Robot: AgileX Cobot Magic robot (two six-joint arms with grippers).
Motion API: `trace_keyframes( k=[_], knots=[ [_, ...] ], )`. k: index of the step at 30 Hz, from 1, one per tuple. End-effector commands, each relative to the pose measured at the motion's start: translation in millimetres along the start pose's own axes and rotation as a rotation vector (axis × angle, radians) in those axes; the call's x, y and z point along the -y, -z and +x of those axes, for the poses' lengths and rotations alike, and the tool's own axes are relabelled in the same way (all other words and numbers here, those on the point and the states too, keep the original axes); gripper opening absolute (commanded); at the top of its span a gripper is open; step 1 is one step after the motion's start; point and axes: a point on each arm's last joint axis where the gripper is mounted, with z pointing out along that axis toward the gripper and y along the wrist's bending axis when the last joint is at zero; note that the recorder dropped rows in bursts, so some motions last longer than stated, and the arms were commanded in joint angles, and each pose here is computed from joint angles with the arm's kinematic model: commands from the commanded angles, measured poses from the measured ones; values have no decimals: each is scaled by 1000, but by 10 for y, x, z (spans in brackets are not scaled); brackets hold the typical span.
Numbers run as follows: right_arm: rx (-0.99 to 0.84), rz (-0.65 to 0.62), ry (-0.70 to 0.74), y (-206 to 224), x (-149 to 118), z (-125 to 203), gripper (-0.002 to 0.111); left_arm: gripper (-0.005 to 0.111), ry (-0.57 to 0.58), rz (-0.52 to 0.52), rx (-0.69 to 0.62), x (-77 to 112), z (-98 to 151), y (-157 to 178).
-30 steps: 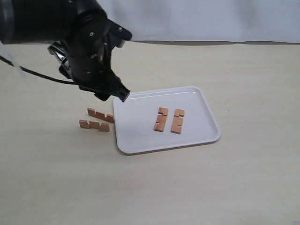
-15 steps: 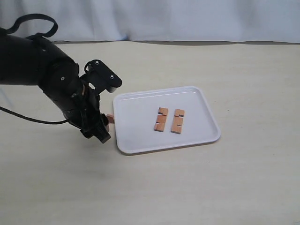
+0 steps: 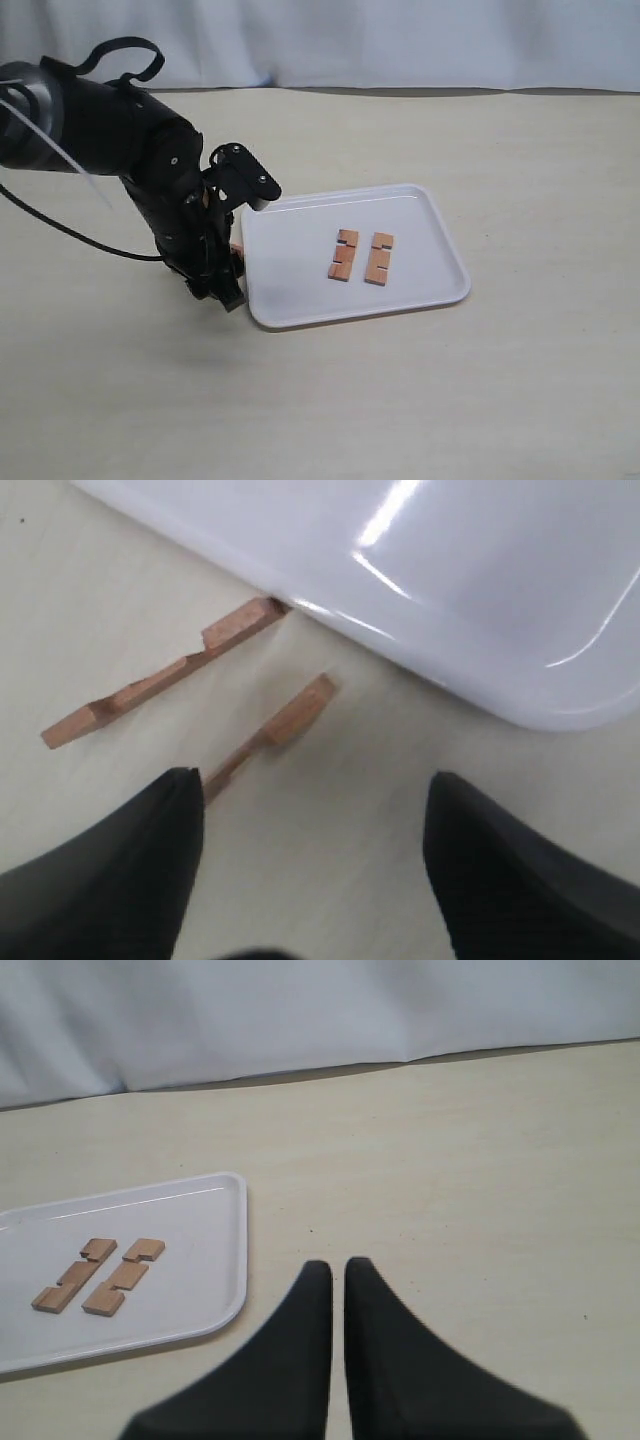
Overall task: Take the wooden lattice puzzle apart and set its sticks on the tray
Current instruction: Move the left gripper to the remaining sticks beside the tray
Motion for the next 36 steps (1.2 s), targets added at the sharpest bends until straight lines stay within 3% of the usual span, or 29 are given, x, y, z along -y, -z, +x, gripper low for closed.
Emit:
trace_keyframes(
  k=[1, 8, 31, 36],
  knots=[
    [4, 0, 9, 2, 1, 3, 4, 60, -27, 10, -7, -17, -38, -30],
    [4, 0, 9, 2, 1, 3, 4, 60, 13, 22, -12, -189, 41, -64],
    [4, 0, 9, 2, 1, 3, 4, 60, -29, 44, 43, -195, 7, -84],
    [4, 0, 9, 2, 1, 3, 4, 45, -13, 57, 42, -181, 0, -161]
  ],
)
